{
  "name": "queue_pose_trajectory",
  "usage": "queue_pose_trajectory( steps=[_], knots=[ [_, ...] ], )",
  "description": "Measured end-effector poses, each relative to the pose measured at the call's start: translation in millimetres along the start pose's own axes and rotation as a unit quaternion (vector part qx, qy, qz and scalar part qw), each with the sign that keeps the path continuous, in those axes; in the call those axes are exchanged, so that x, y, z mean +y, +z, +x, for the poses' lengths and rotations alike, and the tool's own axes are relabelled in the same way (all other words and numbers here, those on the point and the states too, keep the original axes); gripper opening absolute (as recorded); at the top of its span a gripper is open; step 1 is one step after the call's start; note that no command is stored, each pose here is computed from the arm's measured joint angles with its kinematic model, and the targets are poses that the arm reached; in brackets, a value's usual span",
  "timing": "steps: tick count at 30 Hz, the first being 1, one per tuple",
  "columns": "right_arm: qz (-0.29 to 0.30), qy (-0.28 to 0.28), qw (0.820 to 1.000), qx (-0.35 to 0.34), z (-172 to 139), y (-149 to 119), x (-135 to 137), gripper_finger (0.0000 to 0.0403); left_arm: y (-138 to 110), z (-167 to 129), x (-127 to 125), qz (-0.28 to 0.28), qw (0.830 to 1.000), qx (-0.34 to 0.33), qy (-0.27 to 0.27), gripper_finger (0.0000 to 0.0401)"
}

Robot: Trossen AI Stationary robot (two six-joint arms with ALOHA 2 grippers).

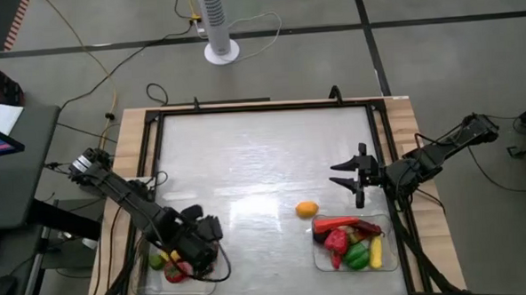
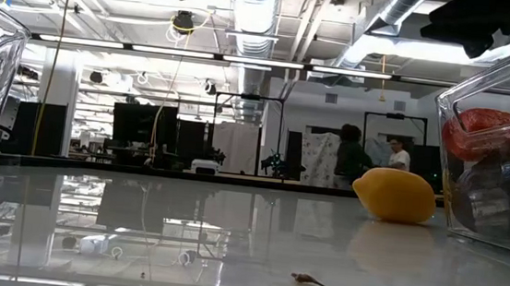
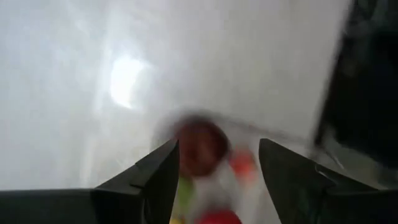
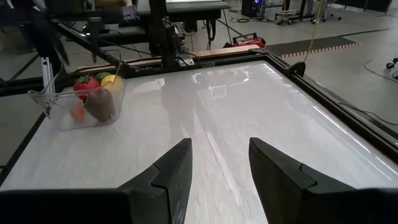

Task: Sort produce into baskets
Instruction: Put the lemon into the left transparent bin

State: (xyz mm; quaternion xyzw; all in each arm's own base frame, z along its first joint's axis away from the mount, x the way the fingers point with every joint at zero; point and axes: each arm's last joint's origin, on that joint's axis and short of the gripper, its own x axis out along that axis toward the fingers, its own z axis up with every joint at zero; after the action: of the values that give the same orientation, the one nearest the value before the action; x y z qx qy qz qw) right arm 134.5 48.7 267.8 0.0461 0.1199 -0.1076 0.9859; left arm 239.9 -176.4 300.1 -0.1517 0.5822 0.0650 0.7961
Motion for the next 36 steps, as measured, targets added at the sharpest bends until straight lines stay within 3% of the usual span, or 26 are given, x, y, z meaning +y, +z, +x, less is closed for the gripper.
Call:
queue_pose_trajectory(
  steps=[5, 13, 19, 24, 32, 36],
  knots=[
    [-0.002, -0.001, 1.0, 0.002, 1.2, -0.6, 0.8, 0.0185, 31.0, 17.1, 15.4, 0.024, 0.993, -0.102, 0.057, 0.0208],
    [0.0, -0.002, 1.0, 0.004, 1.2, -1.1, 0.6, 0.0185, 85.9, 86.8, 53.5, 0.071, 0.974, -0.2, 0.073, 0.0208],
    [0.001, -0.003, 1.0, 0.003, 0.6, -0.9, 0.0, 0.0185, 124.0, 132.0, 66.5, 0.14, 0.957, -0.251, 0.041, 0.0214],
    [0.004, -0.008, 1.0, 0.007, 1.0, -1.7, -1.2, 0.0185, 142.6, 165.0, 74.3, 0.174, 0.943, -0.282, 0.03, 0.0262],
    [0.003, -0.021, 1.0, 0.02, 0.9, -5.1, -2.8, 0.0185, 167.9, 184.2, 76.8, 0.186, 0.917, -0.352, 0.013, 0.0378],
    [0.004, -0.023, 1.0, 0.019, 0.9, -5.0, -2.9, 0.0185, 179.7, 200.1, 79.9, 0.196, 0.911, -0.363, -0.004, 0.0397]
  ],
)
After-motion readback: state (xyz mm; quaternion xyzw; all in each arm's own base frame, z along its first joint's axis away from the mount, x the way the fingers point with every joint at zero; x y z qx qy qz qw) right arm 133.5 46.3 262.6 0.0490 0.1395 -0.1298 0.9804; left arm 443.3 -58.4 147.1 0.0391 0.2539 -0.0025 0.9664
